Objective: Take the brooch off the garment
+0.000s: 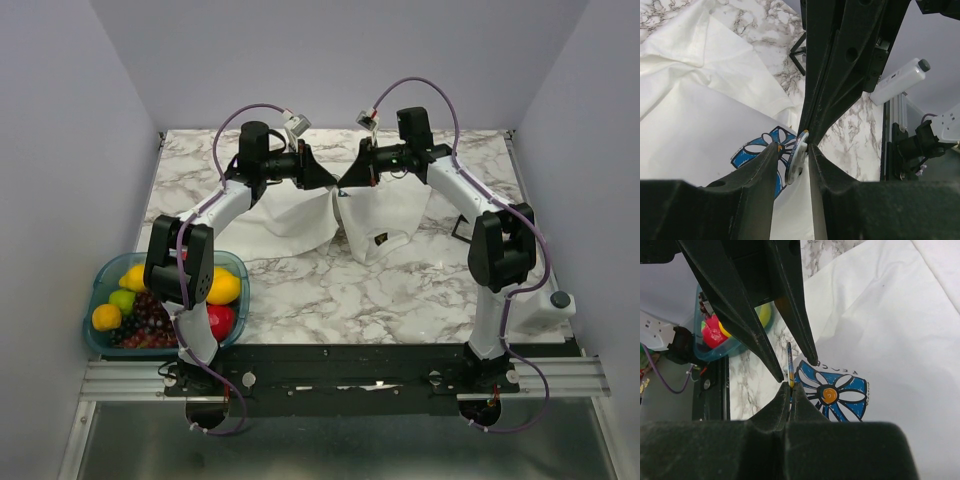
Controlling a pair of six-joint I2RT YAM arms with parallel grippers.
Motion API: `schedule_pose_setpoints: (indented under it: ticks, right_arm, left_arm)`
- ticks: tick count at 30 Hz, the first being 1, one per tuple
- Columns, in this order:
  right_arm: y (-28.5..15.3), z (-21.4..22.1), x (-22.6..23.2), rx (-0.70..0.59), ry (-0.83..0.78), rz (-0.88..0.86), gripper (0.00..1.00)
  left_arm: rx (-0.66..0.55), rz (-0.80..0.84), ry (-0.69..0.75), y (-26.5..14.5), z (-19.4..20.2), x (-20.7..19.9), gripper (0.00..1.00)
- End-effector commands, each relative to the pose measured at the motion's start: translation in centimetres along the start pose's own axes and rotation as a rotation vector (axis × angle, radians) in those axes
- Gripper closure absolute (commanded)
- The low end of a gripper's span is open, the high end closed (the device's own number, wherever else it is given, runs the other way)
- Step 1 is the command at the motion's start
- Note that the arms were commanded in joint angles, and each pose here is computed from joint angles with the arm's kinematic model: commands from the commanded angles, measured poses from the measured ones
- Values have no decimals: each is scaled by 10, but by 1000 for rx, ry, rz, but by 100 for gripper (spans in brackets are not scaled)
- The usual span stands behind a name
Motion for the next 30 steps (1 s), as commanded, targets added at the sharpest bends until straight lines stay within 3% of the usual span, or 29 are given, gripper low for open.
schedule_pose_setpoints:
  ticks: [1, 8, 30]
  right_arm:
    - [0, -11, 8, -24, 1, 0, 100]
    - [0, -12, 6, -33, 12, 5, 100]
    - [-1, -11, 10, -35, 3, -4, 100]
  left_arm:
    - [14, 52, 56, -2, -4, -13, 60]
    - [35, 73, 64, -7, 2, -14, 61]
    - [21, 39, 44, -6, 2, -4, 79]
Point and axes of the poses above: each gripper's point midway between its finger pads, its own y axis out along the fingers, its own x axis along the line the jaws close on, z = x × y, the point moved 10 cm from there along -y, back along the fingers, and after that the axes turned 15 degrees about -y, right-handed, at the moved point
